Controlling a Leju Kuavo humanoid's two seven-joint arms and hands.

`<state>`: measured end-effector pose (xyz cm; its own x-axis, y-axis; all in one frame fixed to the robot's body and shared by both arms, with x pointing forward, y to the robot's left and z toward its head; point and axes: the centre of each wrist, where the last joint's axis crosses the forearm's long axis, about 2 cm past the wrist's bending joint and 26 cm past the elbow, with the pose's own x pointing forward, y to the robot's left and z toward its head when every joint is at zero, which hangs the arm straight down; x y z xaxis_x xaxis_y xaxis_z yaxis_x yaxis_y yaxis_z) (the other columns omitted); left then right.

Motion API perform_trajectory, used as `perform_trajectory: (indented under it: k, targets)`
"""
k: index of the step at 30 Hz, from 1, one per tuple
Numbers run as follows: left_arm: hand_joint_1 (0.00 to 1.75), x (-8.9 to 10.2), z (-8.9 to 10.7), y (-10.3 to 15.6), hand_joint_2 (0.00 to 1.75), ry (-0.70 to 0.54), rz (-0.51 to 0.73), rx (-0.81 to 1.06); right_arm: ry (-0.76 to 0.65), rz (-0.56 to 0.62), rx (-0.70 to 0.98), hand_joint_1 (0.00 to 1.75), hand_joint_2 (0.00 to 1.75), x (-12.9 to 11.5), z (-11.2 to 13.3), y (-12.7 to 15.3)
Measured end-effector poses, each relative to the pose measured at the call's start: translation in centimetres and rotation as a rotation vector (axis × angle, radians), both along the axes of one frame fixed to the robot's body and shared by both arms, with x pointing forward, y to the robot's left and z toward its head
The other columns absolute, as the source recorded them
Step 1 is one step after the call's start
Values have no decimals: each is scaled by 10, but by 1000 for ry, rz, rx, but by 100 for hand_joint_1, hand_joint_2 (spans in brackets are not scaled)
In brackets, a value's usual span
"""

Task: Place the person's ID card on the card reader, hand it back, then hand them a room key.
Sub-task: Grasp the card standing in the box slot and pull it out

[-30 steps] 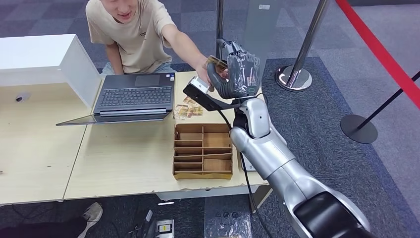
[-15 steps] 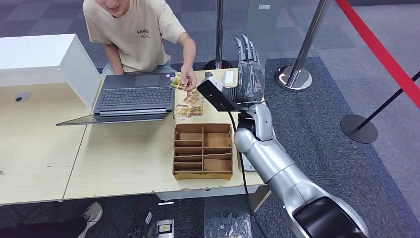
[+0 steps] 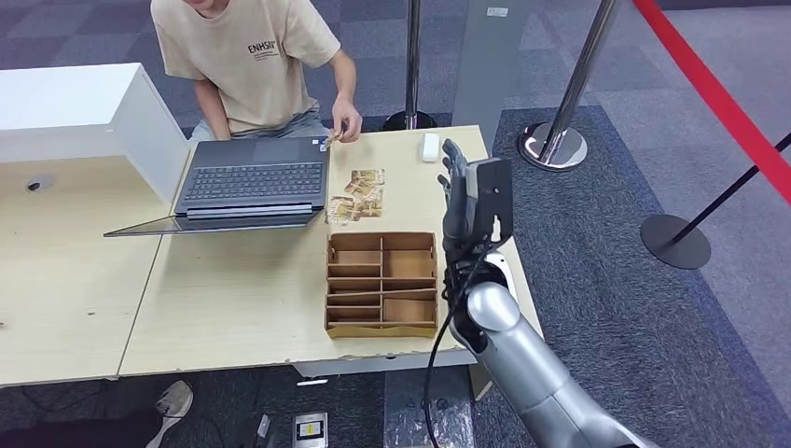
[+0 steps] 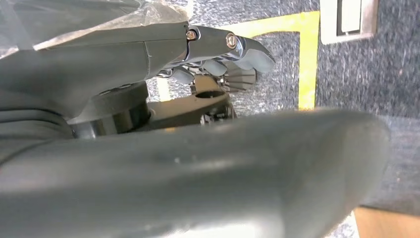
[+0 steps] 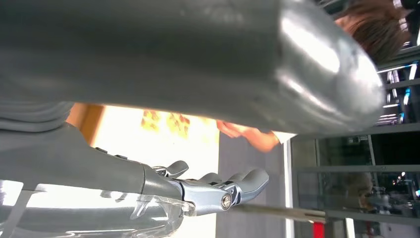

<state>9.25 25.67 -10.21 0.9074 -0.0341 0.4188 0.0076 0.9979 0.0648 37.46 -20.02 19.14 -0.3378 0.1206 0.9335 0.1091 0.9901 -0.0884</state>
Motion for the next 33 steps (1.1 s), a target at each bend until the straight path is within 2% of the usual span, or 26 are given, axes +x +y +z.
perform_trajectory:
  k: [1, 5, 10, 15, 26, 33]
  targets:
    - [0, -2, 0, 1, 175, 1, 8, 2, -9, 13, 5, 0, 0, -8, -3, -2]
    - [0, -9, -2, 5, 175, 12, 36, 7, -35, 49, -48, 0, 175, -41, -15, -8]
    - [0, -14, -3, 7, 175, 20, 57, 9, -52, 53, -173, 0, 175, -75, -29, -8]
    - [0, -15, -3, 8, 175, 25, 70, 7, -111, -57, -430, 0, 175, -94, -35, -4]
    - [0, -14, -3, 8, 175, 51, 68, 6, -213, -170, -878, 0, 175, -103, -47, 2]
    - [0, -12, -3, 9, 175, 58, 67, 8, -160, -143, -963, 0, 175, -101, -61, -1]
